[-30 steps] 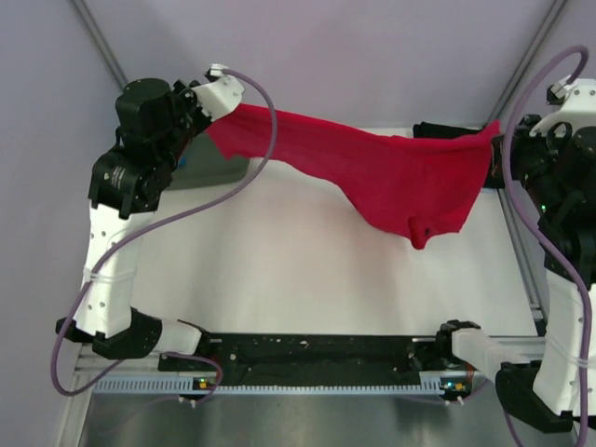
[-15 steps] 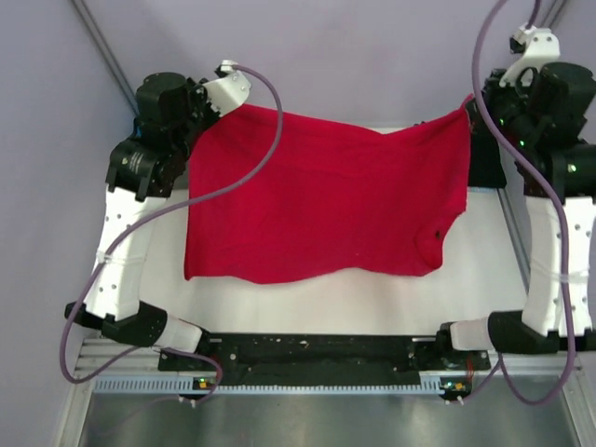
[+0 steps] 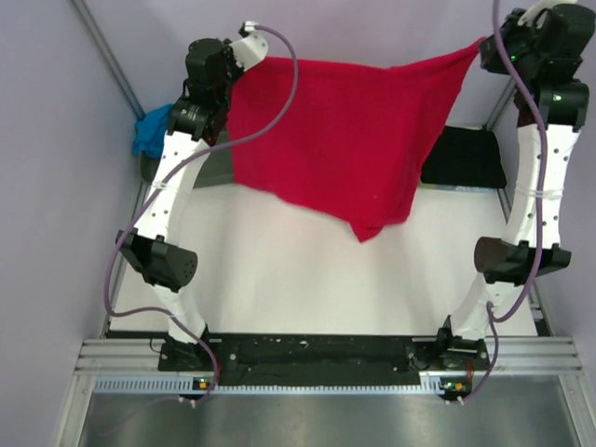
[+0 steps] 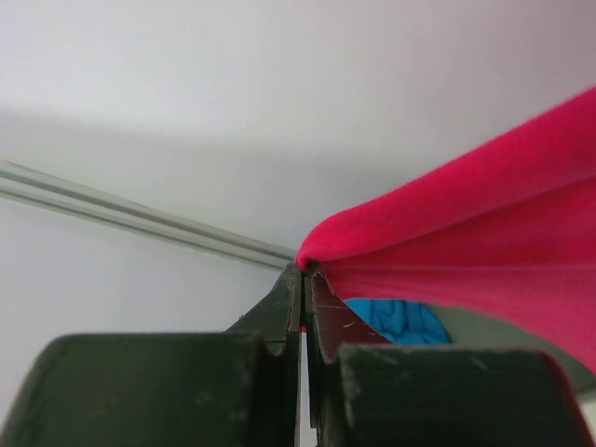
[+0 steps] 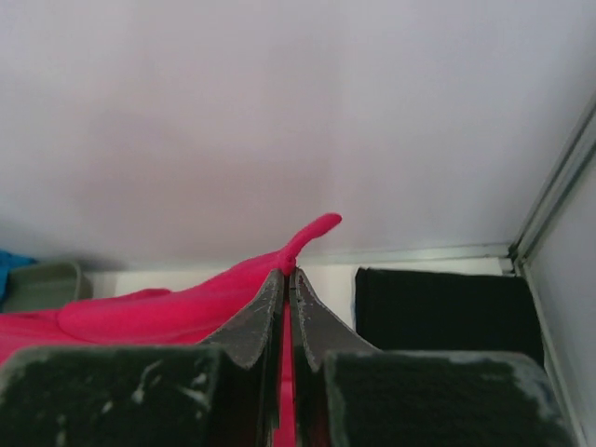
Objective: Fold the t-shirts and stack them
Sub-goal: Flatten out the tshirt
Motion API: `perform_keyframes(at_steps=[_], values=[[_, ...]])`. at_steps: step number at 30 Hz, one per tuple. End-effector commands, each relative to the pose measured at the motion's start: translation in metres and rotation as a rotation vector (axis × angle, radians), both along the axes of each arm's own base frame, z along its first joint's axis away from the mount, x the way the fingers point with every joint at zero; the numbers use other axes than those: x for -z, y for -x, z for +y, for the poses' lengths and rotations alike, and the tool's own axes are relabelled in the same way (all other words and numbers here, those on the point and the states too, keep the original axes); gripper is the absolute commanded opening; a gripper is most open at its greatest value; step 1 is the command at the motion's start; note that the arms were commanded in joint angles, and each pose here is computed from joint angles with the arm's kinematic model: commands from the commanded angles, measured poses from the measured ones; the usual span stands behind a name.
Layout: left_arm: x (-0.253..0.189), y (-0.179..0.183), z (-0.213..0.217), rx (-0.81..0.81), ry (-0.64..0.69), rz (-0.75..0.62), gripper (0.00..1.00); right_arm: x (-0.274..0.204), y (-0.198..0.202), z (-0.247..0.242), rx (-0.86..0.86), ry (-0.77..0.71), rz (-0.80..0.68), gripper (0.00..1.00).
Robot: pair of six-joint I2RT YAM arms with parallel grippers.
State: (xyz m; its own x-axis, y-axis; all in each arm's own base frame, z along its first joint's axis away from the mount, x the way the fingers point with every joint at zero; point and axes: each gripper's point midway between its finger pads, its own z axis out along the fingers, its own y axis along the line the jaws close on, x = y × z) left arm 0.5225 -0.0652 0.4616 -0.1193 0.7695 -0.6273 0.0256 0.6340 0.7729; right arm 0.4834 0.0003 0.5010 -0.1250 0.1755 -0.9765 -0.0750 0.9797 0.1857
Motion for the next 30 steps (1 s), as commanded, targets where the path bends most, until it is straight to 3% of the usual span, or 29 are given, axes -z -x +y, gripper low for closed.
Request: perform_keyframes(at_steps=[1, 7, 13, 22, 30], values=[[-0.105, 0.022, 0.02, -0.05, 0.065, -0.321, 0.0, -0.118, 0.059, -0.026, 0.042, -0.026, -0.349, 0.0], [-0.079, 0.025, 0.009, 0.025, 0.055, -0.233, 0.0, -0.093, 0.089, -0.025, 0.019, 0.06, -0.281, 0.0], [0.049, 0.048, -0.015, 0.193, 0.024, 0.131, 0.0, 0.06, 0.126, 0.004, -0.095, -0.061, 0.062, 0.0], [0.276, 0.164, -0.006, 0.271, -0.001, 0.764, 0.0, 0.275, 0.251, 0.074, -0.153, -0.357, 0.616, 0.0], [0.368, 0.273, 0.024, 0.264, -0.047, 1.088, 0.0, 0.364, 0.329, 0.104, -0.123, -0.509, 0.947, 0.0]])
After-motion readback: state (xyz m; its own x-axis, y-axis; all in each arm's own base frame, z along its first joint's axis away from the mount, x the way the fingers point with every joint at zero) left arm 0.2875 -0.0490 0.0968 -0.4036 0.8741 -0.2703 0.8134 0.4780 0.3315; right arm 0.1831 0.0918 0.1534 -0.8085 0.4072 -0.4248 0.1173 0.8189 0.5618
